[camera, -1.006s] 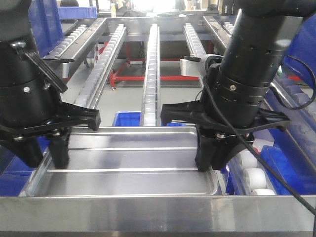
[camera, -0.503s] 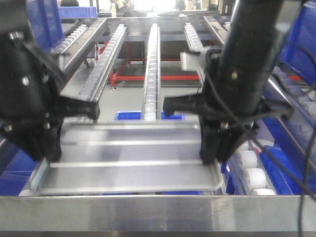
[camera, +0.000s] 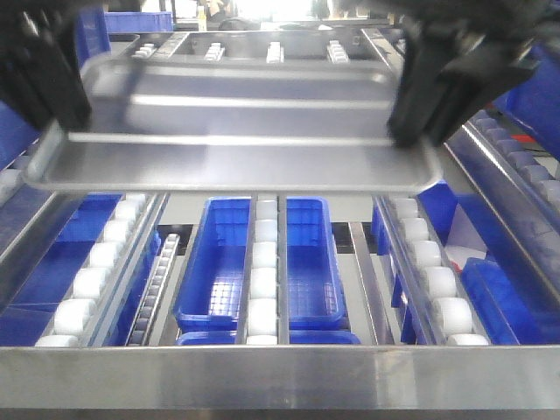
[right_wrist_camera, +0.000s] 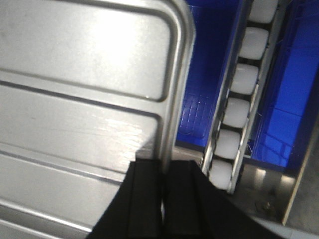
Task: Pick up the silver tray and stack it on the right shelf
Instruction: 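Close both grippers on the tray rims and lift it up, then hold the tray level with both grippers while the base drives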
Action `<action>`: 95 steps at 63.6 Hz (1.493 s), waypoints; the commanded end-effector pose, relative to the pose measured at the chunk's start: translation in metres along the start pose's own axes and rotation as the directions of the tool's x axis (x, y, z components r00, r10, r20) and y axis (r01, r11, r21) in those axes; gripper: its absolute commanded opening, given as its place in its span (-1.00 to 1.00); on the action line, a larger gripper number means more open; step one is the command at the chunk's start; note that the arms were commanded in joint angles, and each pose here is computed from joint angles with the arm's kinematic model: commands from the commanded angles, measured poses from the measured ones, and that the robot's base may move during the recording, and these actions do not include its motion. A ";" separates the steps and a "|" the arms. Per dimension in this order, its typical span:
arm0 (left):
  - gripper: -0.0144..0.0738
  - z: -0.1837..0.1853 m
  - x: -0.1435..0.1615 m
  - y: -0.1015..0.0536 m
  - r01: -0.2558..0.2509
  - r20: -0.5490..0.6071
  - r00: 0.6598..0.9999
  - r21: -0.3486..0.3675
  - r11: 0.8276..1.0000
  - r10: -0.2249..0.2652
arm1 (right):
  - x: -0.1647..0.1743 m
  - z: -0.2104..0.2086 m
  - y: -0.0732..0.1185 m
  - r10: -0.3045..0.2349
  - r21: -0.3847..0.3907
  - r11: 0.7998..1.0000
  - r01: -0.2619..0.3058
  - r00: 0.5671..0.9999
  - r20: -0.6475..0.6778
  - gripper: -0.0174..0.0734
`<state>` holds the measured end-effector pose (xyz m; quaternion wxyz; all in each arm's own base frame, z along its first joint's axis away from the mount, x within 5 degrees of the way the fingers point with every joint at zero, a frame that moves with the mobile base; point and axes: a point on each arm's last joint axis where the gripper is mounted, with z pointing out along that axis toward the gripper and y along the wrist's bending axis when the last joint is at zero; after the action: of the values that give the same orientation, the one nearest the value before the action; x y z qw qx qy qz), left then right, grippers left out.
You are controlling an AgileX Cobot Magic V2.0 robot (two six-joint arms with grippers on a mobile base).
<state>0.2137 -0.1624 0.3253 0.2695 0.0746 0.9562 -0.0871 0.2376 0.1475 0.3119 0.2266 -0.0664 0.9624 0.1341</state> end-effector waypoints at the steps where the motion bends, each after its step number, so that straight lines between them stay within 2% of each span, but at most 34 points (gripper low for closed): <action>1: -0.88 -0.034 -0.003 -0.004 -0.013 0.092 0.996 0.070 0.997 0.007 | -0.004 -0.032 0.000 -0.030 -0.024 0.999 0.032 0.995 0.100 -0.49; 25: -0.88 -0.037 -0.002 -0.003 -0.032 0.100 0.995 0.048 0.998 0.028 | -0.001 -0.041 -0.001 -0.034 -0.024 0.999 0.037 0.993 0.115 -0.49; 95: -0.88 -0.037 -0.002 -0.003 -0.033 0.098 0.995 0.047 0.998 0.028 | 0.001 -0.041 -0.002 -0.034 -0.015 0.999 0.035 0.995 0.093 -0.49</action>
<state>0.1974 -0.1598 0.3397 0.2761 0.0809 0.9522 -0.1025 0.2213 0.1381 0.3282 0.2293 -0.0677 0.9612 0.1375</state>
